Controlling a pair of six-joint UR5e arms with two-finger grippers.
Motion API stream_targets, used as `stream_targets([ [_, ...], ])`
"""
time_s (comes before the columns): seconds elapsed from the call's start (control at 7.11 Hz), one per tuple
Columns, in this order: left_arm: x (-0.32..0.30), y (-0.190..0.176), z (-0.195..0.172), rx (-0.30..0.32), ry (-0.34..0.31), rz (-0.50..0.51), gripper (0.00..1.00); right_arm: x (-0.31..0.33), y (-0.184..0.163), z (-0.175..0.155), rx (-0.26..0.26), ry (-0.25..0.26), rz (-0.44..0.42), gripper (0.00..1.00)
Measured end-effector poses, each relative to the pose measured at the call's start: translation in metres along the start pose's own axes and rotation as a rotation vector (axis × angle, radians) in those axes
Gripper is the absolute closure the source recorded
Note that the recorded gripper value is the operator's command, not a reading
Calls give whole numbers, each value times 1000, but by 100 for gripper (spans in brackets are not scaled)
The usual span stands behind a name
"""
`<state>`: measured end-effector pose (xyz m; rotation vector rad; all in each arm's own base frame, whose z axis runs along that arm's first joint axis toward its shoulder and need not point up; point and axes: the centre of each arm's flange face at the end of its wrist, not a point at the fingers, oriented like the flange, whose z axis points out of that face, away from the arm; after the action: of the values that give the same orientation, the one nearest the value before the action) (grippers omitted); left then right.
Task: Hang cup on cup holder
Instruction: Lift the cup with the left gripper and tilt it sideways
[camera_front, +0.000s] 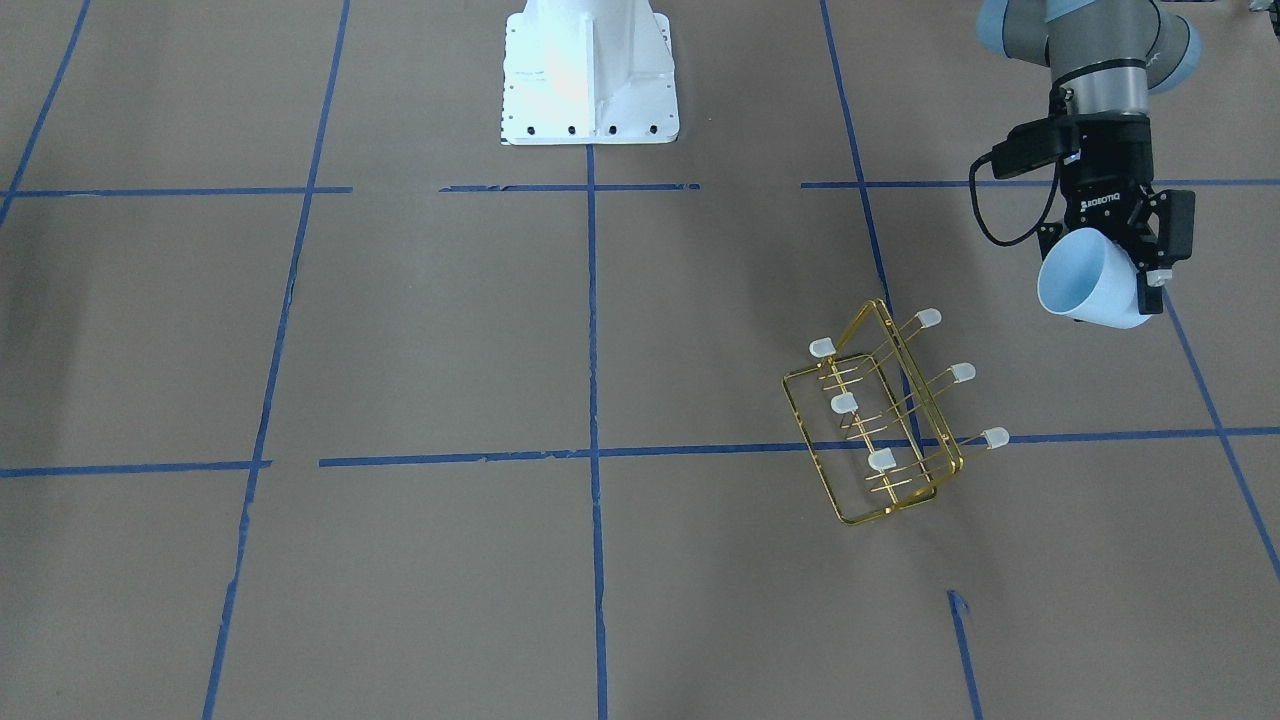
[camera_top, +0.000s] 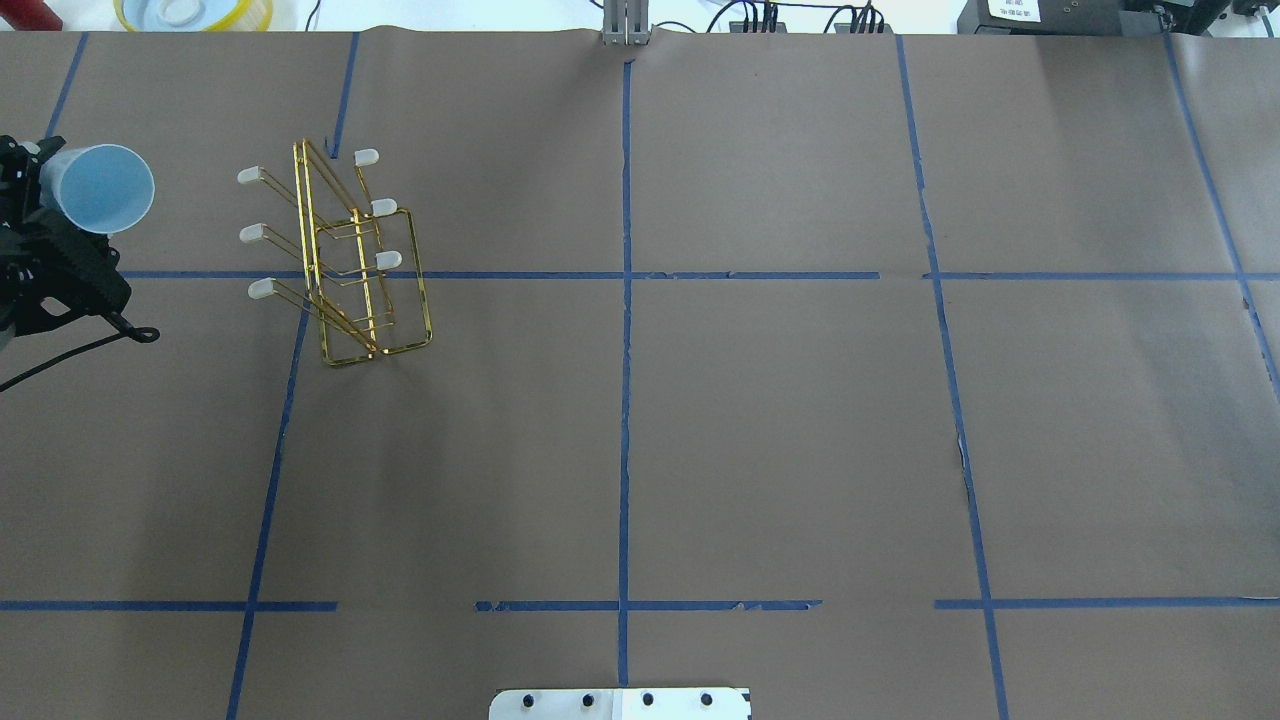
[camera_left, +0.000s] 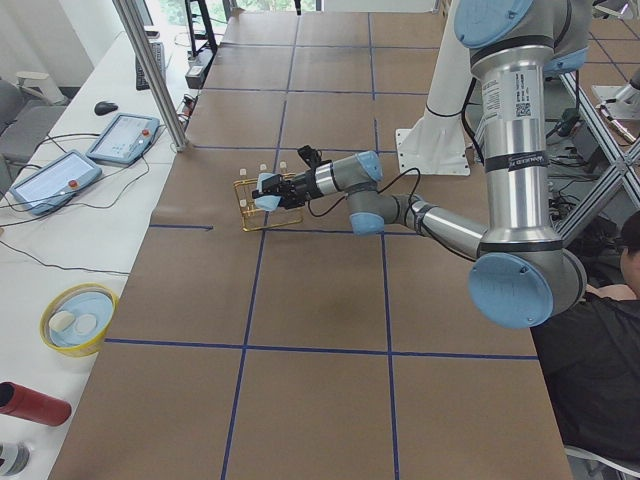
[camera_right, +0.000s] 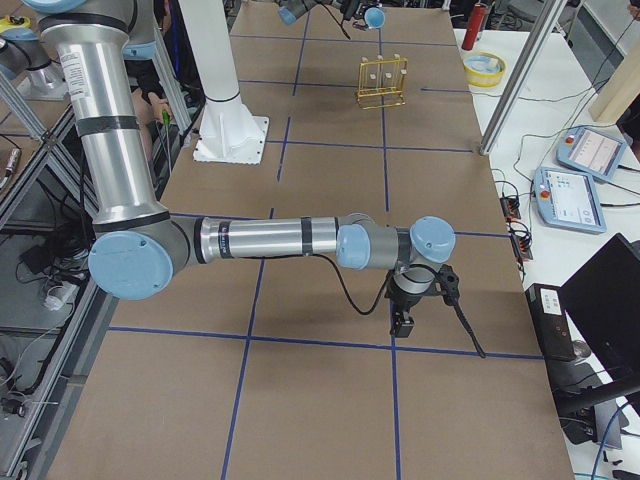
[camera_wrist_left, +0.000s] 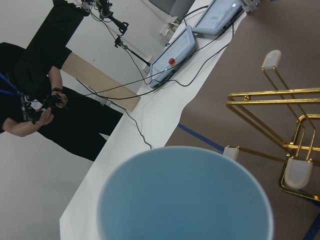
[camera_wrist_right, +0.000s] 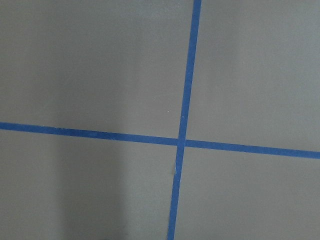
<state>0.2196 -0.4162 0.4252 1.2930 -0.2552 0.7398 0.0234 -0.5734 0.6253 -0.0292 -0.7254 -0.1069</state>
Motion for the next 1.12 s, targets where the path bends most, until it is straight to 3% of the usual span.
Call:
stream_targets([
  [0.42,-4,-6,-8,-57,-116,372,100,0,0,0,0,0,0,0],
  [0.7,-3,-8,-11,-84,-146,474,100,0,0,0,0,0,0,0],
  [1.12,15,-20,-21,-159,-206,713,100,0,0,0,0,0,0,0],
])
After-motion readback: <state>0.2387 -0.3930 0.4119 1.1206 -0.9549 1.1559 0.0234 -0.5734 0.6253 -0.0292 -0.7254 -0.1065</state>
